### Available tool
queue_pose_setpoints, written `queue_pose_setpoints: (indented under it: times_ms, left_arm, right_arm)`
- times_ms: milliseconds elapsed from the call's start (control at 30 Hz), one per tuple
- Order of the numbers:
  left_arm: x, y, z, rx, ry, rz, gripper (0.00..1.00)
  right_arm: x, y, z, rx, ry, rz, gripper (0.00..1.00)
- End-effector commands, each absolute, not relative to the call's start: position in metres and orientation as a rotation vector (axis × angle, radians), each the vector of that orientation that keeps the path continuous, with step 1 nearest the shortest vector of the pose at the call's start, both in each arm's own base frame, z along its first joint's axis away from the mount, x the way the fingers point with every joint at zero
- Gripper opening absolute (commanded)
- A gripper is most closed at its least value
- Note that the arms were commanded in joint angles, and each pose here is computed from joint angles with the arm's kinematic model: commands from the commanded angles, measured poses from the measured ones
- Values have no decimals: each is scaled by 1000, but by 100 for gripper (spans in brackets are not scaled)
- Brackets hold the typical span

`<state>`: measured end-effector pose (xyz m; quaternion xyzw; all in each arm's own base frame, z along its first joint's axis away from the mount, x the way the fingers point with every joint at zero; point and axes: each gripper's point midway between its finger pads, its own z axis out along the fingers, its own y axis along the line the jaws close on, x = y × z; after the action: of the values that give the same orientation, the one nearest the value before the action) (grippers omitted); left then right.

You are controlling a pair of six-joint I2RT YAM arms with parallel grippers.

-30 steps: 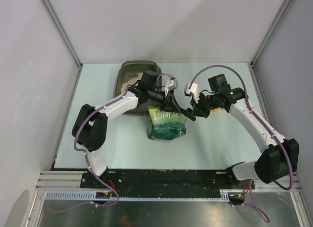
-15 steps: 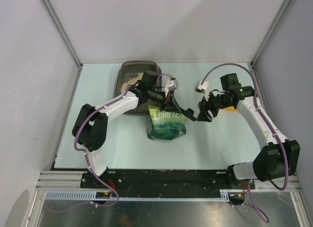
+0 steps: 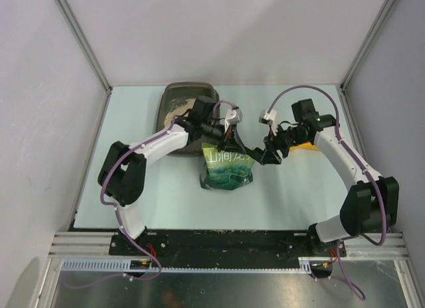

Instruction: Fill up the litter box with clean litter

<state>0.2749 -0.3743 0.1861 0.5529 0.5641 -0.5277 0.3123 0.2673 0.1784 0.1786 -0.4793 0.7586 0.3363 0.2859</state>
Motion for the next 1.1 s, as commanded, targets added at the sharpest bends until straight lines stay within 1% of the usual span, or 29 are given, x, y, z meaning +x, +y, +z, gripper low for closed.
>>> queue_pose_setpoints:
  times_ms: [0, 133, 233, 333, 367, 433, 467, 500, 533, 567, 633, 667, 700, 767, 833, 867, 933, 967, 1067]
  left_arm:
    - [270, -379, 212, 1492, 1370, -1358, 0]
    - [271, -379, 211, 1489, 1379, -1357, 0]
    - [270, -379, 210, 1488, 1382, -1360, 0]
    - [270, -380, 210, 1489, 1380, -1364, 0]
    - [271, -380, 209, 1488, 1384, -1364, 0]
    - [271, -380, 209, 1487, 1385, -1362, 0]
    - [273, -380, 209, 1483, 1392, -1358, 4]
    - [273, -380, 208, 1480, 1398, -1358, 10]
    - [274, -380, 207, 1475, 1411, -1357, 14]
    - [275, -380, 208, 1468, 1419, -1354, 20]
    - [277, -379, 207, 1458, 1434, -1346, 25]
    - [276, -378, 206, 1456, 1440, -1343, 30]
    - [277, -376, 209, 1452, 1437, -1339, 33]
    - [278, -373, 209, 1446, 1439, -1337, 35]
    - [279, -371, 210, 1441, 1442, -1336, 34]
    - [279, -371, 209, 1442, 1443, -1340, 32]
    - [279, -371, 208, 1447, 1436, -1342, 24]
    - [279, -371, 207, 1447, 1437, -1346, 16]
    - [277, -375, 206, 1458, 1429, -1350, 4]
  right_arm:
    - [278, 193, 194, -1280, 1948, 929, 61]
    - [277, 198, 195, -1279, 1933, 956, 56]
    - [276, 200, 197, -1281, 1925, 967, 50]
    - [275, 201, 197, -1284, 1923, 971, 42]
    - [275, 201, 197, -1284, 1923, 972, 37]
    - [274, 201, 197, -1288, 1921, 974, 31]
    - [274, 201, 196, -1291, 1919, 975, 19]
    - [274, 202, 196, -1296, 1916, 972, 14]
    - [275, 200, 197, -1297, 1914, 960, 5]
    - [276, 199, 198, -1296, 1913, 951, 1]
    - [277, 192, 201, -1296, 1907, 924, 0]
    - [277, 188, 204, -1297, 1907, 914, 0]
    - [275, 183, 209, -1301, 1917, 906, 0]
    - [279, 169, 216, -1326, 1894, 849, 0]
    - [278, 159, 225, -1343, 1893, 815, 0]
    - [281, 152, 228, -1376, 1866, 777, 0]
    - [277, 144, 234, -1427, 1862, 737, 0]
    - [276, 143, 234, -1470, 1837, 717, 0]
    - [271, 140, 230, -1538, 1836, 695, 0]
